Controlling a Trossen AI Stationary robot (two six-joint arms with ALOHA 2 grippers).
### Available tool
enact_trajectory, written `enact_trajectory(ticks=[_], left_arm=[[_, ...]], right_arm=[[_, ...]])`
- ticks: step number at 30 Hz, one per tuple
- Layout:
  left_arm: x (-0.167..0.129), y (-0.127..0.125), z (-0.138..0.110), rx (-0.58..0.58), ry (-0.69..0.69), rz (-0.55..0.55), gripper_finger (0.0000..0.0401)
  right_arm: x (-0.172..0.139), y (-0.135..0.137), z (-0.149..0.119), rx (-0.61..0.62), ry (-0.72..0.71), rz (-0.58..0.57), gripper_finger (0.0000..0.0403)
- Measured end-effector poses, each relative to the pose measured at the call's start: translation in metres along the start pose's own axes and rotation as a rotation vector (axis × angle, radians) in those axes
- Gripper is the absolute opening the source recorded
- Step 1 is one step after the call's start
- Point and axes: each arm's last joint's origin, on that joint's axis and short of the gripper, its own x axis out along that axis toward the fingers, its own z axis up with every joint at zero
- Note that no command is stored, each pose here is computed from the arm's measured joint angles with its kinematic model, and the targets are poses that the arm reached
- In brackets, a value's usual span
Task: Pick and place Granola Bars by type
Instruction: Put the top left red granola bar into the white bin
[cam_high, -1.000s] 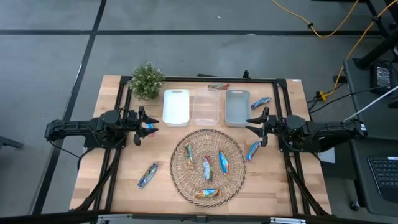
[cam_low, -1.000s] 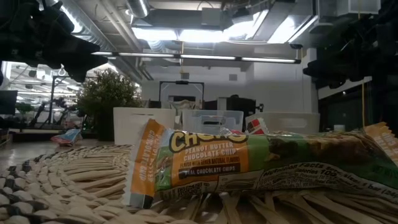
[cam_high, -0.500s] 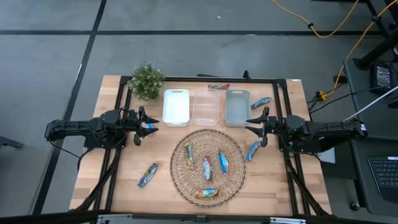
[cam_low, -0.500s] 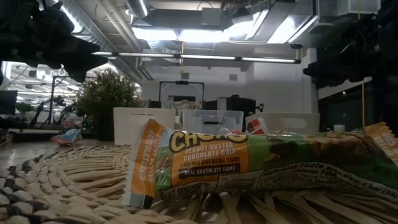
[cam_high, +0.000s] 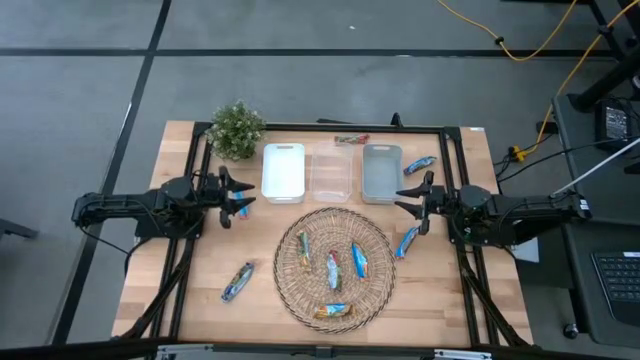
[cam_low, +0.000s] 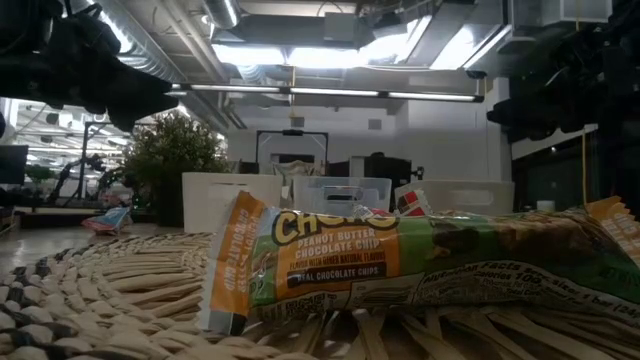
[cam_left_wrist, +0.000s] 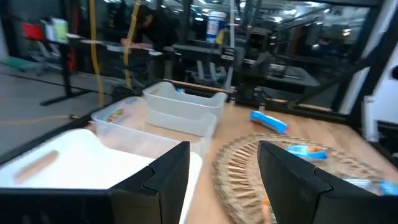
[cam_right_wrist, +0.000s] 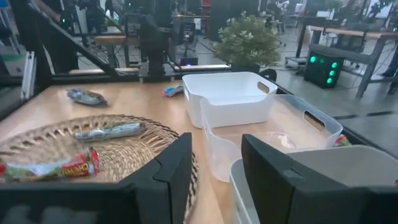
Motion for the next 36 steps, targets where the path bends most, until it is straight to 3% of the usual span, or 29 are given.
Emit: enact_trajectory(ticks=[7,11,15,19,22,26,31,36], left_arm=[[-0.001,0.005,0.006,-0.041,-0.081,0.188,0.0182],[-0.003,0.002,0.025,-0.069,-0.192,0.176,0.0182],[-0.013,-0.007,0.08,-0.026,-0.295,0.152,0.0173],[-0.022,-0.019,0.172,0.022,-0.385,0.192,0.0159],[-0.019,-0.024,0.224,-0.061,-0.291,0.331,0.0152],[-0.017,-0.026,0.26,-0.039,-0.048,0.51,0.0145],[-0.004,-0.031,0.274,0.119,0.225,0.565,0.0138],[0.017,-0.032,0.271,-0.044,0.24,0.648,0.0134]], right_arm=[[0.0,0.0,0.007,0.065,-0.073,0.003,0.0142],[-0.001,0.0,0.016,0.086,-0.162,0.011,0.0142],[-0.003,-0.001,0.024,0.098,-0.249,-0.014,0.0142],[-0.004,-0.001,0.029,0.116,-0.289,-0.024,0.0142],[-0.005,-0.001,0.031,0.115,-0.296,-0.025,0.0142],[-0.005,-0.002,0.031,0.121,-0.297,-0.048,0.0142],[-0.005,-0.003,0.031,0.119,-0.296,-0.065,0.0142],[-0.005,-0.003,0.031,0.124,-0.297,-0.093,0.0142]])
